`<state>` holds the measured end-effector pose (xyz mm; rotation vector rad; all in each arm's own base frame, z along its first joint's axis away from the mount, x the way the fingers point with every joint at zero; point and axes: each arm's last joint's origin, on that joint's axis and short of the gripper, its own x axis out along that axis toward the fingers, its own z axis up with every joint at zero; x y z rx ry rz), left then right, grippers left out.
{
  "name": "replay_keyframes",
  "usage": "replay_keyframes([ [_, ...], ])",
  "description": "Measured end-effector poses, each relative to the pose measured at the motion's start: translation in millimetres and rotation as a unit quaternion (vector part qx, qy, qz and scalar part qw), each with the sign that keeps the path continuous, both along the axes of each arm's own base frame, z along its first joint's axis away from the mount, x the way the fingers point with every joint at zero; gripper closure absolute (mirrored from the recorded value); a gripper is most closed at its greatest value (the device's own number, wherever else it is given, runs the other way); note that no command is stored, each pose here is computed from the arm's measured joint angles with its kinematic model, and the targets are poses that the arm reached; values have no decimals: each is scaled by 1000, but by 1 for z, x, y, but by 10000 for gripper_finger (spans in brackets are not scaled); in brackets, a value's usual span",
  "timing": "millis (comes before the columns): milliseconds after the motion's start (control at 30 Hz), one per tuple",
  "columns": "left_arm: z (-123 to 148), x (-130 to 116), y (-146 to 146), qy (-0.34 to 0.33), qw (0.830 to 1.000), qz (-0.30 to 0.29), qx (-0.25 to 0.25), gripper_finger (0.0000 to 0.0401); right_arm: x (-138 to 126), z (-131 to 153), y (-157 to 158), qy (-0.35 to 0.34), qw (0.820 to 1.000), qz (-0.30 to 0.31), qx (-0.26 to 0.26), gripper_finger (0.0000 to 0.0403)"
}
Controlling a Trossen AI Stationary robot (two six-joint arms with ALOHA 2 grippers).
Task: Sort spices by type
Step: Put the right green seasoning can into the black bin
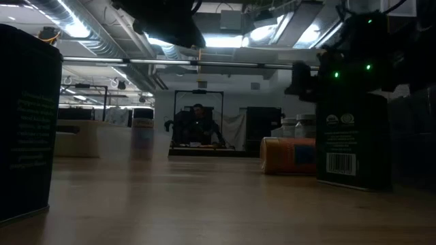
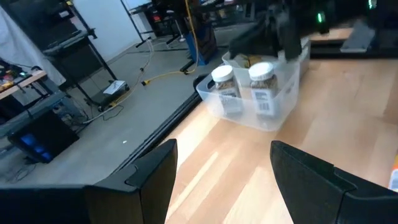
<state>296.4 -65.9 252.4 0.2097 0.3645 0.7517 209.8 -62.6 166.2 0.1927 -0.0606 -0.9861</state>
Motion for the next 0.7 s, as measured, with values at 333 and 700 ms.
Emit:
replay_keyframes([
  [333,-4,4,-7,18,986,-140,-90,160,-8,36,9,-97,983,155,-15,133],
  [700,3,22,5,-62,957,-223,-172,160,-4,40,32,-115,954,278,-3,133],
])
